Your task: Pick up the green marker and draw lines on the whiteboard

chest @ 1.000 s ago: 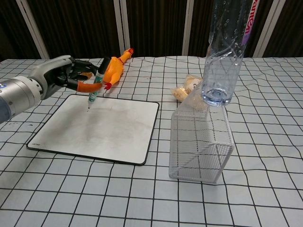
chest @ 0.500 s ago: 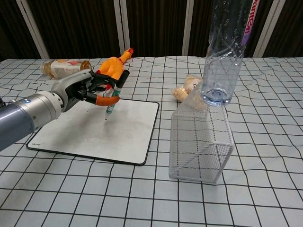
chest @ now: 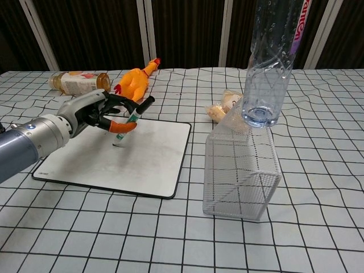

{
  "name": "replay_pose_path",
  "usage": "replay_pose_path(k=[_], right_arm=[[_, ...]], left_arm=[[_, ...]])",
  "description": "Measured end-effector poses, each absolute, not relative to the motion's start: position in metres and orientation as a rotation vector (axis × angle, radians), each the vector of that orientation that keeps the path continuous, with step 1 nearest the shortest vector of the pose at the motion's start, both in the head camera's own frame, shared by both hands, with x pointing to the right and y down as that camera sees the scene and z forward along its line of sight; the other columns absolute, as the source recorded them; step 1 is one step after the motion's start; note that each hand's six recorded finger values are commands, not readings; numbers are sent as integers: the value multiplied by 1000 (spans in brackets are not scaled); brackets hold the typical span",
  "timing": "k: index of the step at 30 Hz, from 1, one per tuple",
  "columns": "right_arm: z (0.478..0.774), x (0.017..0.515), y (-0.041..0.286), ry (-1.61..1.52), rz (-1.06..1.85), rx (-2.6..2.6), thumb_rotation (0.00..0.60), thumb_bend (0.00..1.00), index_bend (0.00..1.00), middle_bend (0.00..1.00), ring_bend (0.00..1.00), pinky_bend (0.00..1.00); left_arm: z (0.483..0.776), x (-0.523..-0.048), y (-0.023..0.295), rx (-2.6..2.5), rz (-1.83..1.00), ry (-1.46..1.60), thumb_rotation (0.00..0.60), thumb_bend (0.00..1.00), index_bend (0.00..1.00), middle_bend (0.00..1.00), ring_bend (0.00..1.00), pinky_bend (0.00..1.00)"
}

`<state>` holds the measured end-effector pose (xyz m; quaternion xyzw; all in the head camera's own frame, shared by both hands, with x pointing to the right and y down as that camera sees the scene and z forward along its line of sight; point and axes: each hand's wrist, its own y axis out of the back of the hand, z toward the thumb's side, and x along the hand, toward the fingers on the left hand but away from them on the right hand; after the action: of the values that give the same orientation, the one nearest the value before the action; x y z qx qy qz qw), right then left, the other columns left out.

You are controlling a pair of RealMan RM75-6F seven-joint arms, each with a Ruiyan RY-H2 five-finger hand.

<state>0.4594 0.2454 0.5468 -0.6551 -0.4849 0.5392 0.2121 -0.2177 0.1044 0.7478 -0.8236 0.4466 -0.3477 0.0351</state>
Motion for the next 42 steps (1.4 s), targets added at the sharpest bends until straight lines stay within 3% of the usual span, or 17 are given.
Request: replay_pose_path(k=[9,15,25,42], right_arm=[[547,459,246,-1345,1503,-1816,600,268,0,0,0,0],[548,458,246,-1345,1501,-1818,600,268,0,0,0,0],[547,456,247,-1342,1492,-1826,600,268,0,0,0,0],[547,460,248,-1357,1494,-1829,600,267,0,0,0,0]], left_arm=[[756,-250,85,-2403,-1125,1358,600,548,717,182,0,8],[745,-259,72,-2404,-1059,1466,600,548,718,182,0,8],[717,-234,72,-2527,-911,1550,600,547,718,183,0,8],[738,-178,90,-2608,-943,1496,600,547,721,188,0,8]])
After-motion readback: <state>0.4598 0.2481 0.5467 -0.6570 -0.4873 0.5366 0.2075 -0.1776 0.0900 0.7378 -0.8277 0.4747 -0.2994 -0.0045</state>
